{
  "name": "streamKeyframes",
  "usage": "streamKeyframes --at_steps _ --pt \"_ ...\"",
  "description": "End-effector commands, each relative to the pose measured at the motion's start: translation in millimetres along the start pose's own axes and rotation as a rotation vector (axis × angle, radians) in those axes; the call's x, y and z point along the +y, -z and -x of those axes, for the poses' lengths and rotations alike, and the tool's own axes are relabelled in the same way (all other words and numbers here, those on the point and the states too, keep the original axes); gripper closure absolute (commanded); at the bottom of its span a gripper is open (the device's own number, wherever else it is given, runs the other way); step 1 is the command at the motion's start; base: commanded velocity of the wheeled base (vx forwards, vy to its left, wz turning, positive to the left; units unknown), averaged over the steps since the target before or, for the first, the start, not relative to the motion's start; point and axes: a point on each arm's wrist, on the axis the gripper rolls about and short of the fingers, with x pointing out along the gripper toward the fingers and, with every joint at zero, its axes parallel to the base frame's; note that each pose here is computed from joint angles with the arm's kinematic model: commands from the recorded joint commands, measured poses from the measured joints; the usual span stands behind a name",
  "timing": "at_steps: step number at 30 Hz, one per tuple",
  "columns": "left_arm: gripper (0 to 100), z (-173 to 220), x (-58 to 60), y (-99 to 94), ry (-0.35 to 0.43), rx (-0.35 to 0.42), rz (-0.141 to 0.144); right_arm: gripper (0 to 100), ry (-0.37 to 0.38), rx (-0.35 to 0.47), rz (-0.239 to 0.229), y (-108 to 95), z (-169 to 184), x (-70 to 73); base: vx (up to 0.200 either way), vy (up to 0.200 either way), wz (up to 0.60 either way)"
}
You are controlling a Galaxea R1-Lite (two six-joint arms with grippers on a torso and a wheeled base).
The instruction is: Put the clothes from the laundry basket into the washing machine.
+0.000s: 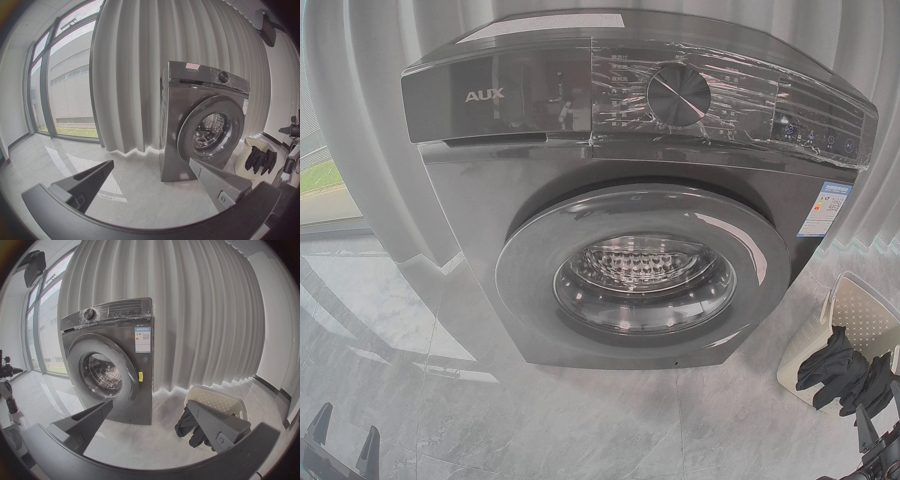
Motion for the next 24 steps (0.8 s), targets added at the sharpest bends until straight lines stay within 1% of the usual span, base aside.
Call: streamKeyframes --at_steps 1,2,3,4,5,6,7,8,10,13,15,16,17,18,20,21,22,24 --pt "0 0 0.0 4.8 -0.001 0.000 0.001 0 -0.010 -0.028 0.005 -2 0 0.2 0.000 0.000 0.00" --pt "0 0 0.0 4.8 -0.001 0.000 0.001 0 -0.016 -0.080 0.006 -12 3 0.2 0.000 0.000 0.00" --pt "0 0 0.0 5.0 -0.001 0.001 0.001 0 -0.024 -0.155 0.005 -30 8 0.1 0.000 0.000 0.00" --pt "0 0 0.0 4.8 -0.001 0.000 0.001 0 -0.025 -0.180 0.005 -36 11 0.0 0.000 0.000 0.00" --pt "0 0 0.0 5.0 -0.001 0.001 0.001 0 -0.045 -0.263 0.006 -67 20 -0.3 0.000 0.000 0.00" --pt "0 0 0.0 5.0 -0.001 0.001 0.001 0 -0.045 -0.263 0.006 -67 20 -0.3 0.000 0.000 0.00" --pt "0 0 0.0 4.8 -0.001 0.000 -0.001 0 -0.076 -0.242 0.008 -77 19 -0.1 0.000 0.000 0.00" --pt "0 0 0.0 5.0 -0.001 0.001 -0.002 0 -0.149 -0.174 0.008 -77 12 0.6 0.000 0.000 0.00" --pt "0 0 0.0 5.0 0.001 0.001 -0.002 0 -0.252 -0.074 0.004 -73 3 2.3 0.000 0.000 0.00" --pt "0 0 0.0 5.0 -0.001 0.001 -0.001 0 -0.360 0.096 -0.016 -69 -16 5.2 0.000 0.000 0.00" --pt "0 0 0.0 5.0 -0.001 0.001 -0.001 0 -0.410 0.173 -0.023 -73 -30 6.8 0.000 0.000 0.00" --pt "0 0 0.0 5.0 -0.001 0.001 -0.001 0 -0.414 0.179 -0.023 -73 -31 6.9 0.000 0.000 0.00" --pt "0 0 0.0 5.0 -0.001 0.001 -0.001 0 -0.446 0.218 -0.020 -78 -44 8.1 0.000 0.000 0.00" --pt "0 0 0.0 5.0 -0.001 0.001 0.001 0 -0.465 0.238 -0.003 -82 -55 8.9 0.000 0.000 0.00" --pt "0 0 0.0 4.8 -0.001 0.000 0.002 0 -0.473 0.258 0.014 -85 -71 9.8 0.000 0.000 0.00" --pt "0 0 0.0 5.0 -0.001 0.001 0.002 0 -0.473 0.260 0.014 -85 -72 9.9 0.000 0.000 0.00" --pt "0 0 0.0 5.0 -0.001 0.001 0.002 0 -0.482 0.270 0.014 -86 -82 10.9 0.000 0.000 0.00" --pt "0 0 0.0 5.4 -0.001 0.003 0.002 0 -0.518 0.275 0.010 -89 -102 15.0 0.000 -0.200 0.00"
